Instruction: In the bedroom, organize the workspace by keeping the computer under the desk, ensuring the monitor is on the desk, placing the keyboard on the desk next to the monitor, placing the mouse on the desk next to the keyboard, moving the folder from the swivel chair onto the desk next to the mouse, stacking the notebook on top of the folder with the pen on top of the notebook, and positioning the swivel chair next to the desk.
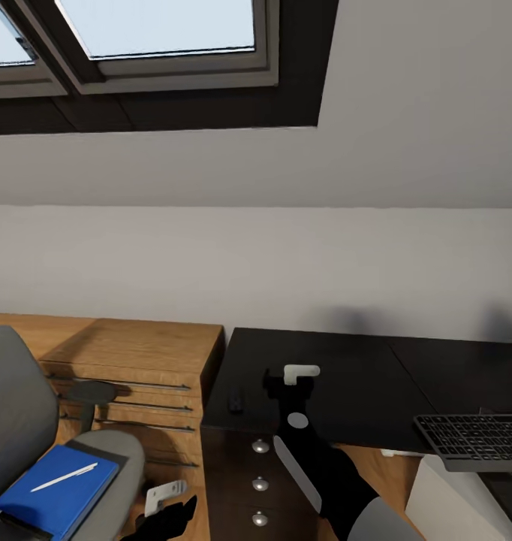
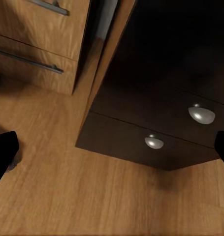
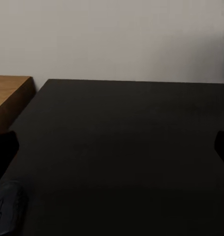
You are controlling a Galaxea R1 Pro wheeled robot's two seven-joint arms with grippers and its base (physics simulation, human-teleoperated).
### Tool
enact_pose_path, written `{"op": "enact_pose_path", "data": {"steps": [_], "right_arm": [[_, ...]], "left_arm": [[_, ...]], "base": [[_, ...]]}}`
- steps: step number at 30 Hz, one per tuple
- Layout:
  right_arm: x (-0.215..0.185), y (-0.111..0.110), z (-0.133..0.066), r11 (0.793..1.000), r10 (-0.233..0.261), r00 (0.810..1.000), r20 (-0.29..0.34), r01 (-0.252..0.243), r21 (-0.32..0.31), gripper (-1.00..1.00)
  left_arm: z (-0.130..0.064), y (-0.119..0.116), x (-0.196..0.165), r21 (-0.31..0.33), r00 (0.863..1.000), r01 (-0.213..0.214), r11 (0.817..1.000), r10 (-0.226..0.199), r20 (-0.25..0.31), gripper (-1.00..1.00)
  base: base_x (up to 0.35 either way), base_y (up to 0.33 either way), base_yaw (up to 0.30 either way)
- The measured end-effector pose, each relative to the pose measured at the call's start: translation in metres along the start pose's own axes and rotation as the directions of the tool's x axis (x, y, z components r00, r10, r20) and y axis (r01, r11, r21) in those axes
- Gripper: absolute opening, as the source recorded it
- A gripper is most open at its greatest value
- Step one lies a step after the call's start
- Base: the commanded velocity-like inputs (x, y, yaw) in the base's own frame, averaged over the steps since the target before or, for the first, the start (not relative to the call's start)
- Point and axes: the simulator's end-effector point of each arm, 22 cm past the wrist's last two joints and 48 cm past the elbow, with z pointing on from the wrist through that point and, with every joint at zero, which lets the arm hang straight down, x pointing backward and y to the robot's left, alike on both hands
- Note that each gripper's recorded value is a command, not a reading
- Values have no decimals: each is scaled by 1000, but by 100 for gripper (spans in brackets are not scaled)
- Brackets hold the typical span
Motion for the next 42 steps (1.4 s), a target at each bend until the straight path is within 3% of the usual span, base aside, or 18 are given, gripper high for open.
{"op": "enact_pose_path", "data": {"steps": [9,15,21,26,28,34,39,42], "right_arm": [[-3,1,-2,1000,-2,1000,4,2,-4,100],[8,7,-4,999,-36,999,-10,36,-17,100],[6,13,-7,999,-29,999,41,30,-27,100],[56,-3,-3,997,-71,997,23,71,6,100],[104,-25,-4,992,-119,993,-27,120,37,100],[162,-48,-20,987,-141,987,-71,146,72,100],[198,-52,-35,985,-161,980,-117,166,35,100],[215,-47,-41,985,-174,974,-143,174,-12,100]], "left_arm": [[-1,1,-5,-2,1000,3,1000,-3,11,100],[-2,6,-1,-14,1000,4,1000,-4,4,100],[-2,17,-2,-31,1000,6,999,-6,5,100],[-3,33,-13,-61,998,50,997,-49,26,100],[-3,45,-2,-86,998,60,994,-60,5,100],[-4,77,46,-158,993,58,986,-73,-88,100],[-9,101,78,-210,987,53,976,-83,-136,100],[-13,120,86,-252,993,54,966,-79,-91,100]], "base": [[-306,0,-225],[-72,0,-261],[-7,0,-266],[-1,0,-181],[0,0,-33],[0,0,-8],[0,0,0],[0,0,0]]}}
